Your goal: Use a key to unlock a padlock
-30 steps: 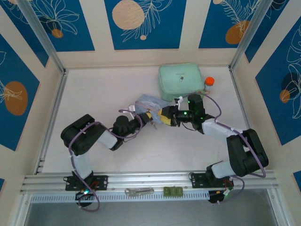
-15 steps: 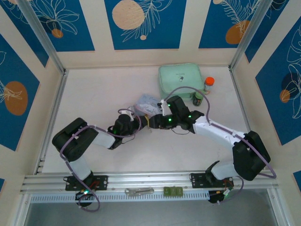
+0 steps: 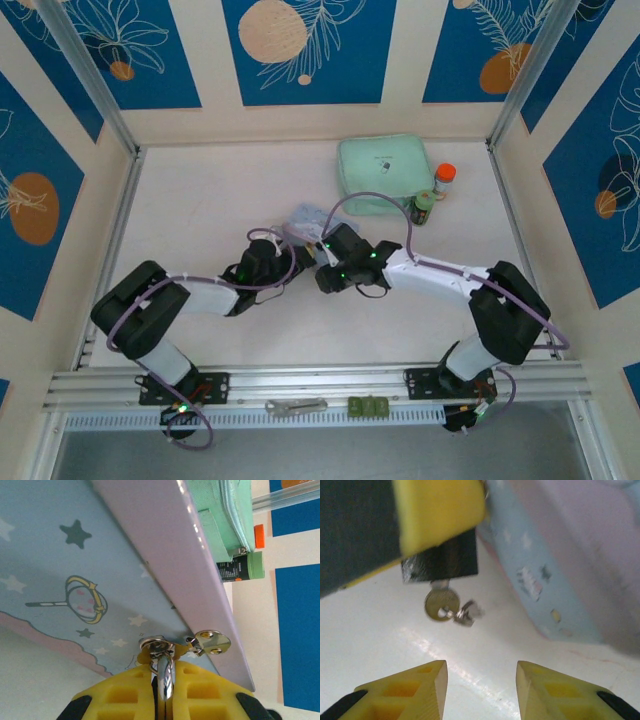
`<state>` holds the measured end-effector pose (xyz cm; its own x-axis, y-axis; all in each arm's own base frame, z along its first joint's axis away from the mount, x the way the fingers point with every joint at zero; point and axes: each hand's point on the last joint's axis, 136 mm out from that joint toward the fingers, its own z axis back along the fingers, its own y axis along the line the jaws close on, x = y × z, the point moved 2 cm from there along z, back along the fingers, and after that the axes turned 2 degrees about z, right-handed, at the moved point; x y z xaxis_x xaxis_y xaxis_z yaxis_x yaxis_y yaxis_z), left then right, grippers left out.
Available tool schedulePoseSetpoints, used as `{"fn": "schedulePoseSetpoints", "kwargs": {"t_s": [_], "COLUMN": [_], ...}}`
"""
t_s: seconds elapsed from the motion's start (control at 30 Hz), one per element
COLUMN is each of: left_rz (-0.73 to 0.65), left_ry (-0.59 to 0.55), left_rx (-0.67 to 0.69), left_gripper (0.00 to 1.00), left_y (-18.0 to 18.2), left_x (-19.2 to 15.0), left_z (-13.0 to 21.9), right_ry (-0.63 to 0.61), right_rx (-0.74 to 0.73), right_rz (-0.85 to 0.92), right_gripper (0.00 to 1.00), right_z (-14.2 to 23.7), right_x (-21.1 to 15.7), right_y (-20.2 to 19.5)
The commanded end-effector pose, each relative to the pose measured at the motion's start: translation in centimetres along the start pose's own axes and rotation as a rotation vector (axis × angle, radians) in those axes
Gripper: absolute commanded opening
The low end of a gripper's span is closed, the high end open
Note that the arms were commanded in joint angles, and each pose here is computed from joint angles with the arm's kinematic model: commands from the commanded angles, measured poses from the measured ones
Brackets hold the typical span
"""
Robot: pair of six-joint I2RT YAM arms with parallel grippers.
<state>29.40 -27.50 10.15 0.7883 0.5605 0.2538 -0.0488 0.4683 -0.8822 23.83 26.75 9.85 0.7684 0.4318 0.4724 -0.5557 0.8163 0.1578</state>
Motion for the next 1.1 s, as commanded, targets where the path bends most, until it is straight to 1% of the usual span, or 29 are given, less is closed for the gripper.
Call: {"fn": "schedulePoseSetpoints", "kwargs": {"t_s": [0.0, 0.17, 0.37, 0.47, 0.57, 0.67, 0.77, 0.9, 1.0, 1.07], "left_rz": [0.008, 0.028, 0.039, 0.043, 0.044, 0.047, 0.046, 0.046, 0.040, 0.035], "left_ry": [0.015, 0.031, 0.036, 0.036, 0.039, 0.040, 0.040, 0.041, 0.048, 0.055], "left_rx": [-0.040, -0.048, -0.056, -0.062, -0.068, -0.069, -0.070, -0.075, -0.089, -0.110], "left_gripper": [0.00, 0.00, 0.00, 0.00, 0.00, 0.00, 0.00, 0.00, 0.00, 0.00], "left_y": [-1.9, -2.0, -2.3, -2.4, -2.6, -2.6, -2.6, -2.8, -2.9, -3.0], "left_x": [-0.1, -0.3, -0.3, -0.3, -0.4, -0.4, -0.4, -0.5, -0.7, -0.8], "left_z": [0.1, -0.3, -0.4, -0.3, -0.3, -0.2, -0.2, -0.3, -0.3, -0.3], "right_ry": [-0.056, -0.082, -0.079, -0.074, -0.071, -0.075, -0.086, -0.086, -0.069, -0.061], "right_rx": [-0.031, 0.004, 0.025, 0.011, -0.010, -0.028, -0.043, -0.013, 0.072, 0.198], "right_rz": [0.071, 0.085, 0.091, 0.090, 0.089, 0.090, 0.083, 0.065, 0.000, -0.072], "right_gripper": [0.41, 0.41, 0.41, 0.40, 0.38, 0.33, 0.23, 0.00, 0.00, 0.00], "right_z": [0.3, 0.0, -0.7, -1.1, -1.5, -1.7, -1.5, -1.4, -1.4, -1.0], "right_x": [2.0, 3.1, 3.2, 3.1, 3.2, 3.3, 3.4, 3.5, 3.5, 3.6], "right_y": [0.3, 1.7, 2.6, 2.5, 2.3, 2.0, 1.8, 2.0, 2.1, 2.2]}}
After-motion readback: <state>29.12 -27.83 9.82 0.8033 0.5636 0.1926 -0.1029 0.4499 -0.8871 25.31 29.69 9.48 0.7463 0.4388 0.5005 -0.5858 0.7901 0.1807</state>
